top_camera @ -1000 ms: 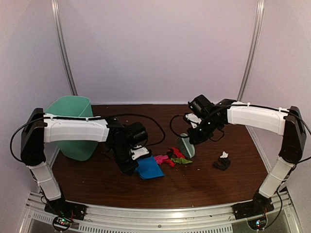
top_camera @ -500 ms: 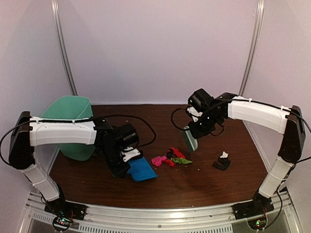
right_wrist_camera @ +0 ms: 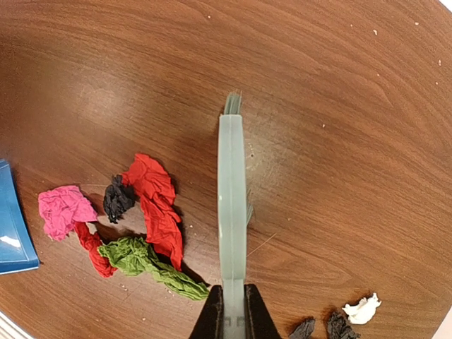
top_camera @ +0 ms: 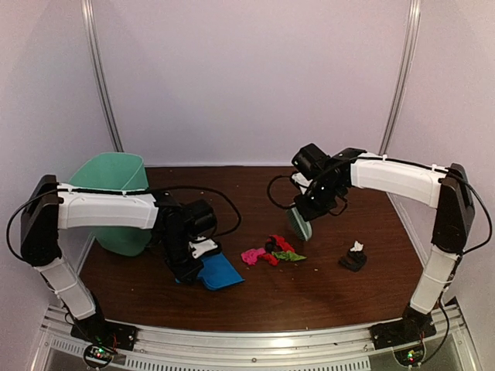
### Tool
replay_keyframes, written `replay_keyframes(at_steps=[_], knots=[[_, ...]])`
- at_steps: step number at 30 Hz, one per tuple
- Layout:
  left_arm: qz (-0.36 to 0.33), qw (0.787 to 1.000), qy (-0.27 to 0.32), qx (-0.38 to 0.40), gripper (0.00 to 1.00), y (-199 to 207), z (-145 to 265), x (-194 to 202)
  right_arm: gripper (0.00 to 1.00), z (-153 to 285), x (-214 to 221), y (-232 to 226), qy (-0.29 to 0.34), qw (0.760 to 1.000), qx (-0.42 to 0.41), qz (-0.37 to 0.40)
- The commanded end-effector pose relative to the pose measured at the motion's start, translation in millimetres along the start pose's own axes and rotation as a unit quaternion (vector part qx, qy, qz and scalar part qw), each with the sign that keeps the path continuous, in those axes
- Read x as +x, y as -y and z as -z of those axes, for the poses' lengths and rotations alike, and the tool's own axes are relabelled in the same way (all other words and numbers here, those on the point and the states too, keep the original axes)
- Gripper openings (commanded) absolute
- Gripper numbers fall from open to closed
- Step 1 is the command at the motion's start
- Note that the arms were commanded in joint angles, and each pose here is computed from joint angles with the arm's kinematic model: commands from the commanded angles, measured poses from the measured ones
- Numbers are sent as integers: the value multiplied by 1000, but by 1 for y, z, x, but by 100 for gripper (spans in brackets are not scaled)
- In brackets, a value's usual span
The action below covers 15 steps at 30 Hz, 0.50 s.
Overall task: Sweep away the paper scraps from the table
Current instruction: Sweep the paper scraps into the dustpan.
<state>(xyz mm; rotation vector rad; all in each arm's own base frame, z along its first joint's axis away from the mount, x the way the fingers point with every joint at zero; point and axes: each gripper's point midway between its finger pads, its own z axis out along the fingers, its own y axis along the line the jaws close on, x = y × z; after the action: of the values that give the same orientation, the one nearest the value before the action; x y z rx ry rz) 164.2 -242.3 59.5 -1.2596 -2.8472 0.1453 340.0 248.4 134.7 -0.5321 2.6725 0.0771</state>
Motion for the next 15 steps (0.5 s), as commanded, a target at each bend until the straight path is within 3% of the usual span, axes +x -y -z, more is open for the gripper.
replay_keyframes(at_steps=[1,9,15], knots=[[-9,1000,12,15,0,-2,-2,-21,0,-6,-16,-10,15,1000,-17,17],[-35,999,11,23,0,1,-8,-41,0,-14,-6,-54,-20,994,-81,67],[-39,999,12,27,0,2,-11,-51,0,-10,8,-83,-36,988,-135,64]])
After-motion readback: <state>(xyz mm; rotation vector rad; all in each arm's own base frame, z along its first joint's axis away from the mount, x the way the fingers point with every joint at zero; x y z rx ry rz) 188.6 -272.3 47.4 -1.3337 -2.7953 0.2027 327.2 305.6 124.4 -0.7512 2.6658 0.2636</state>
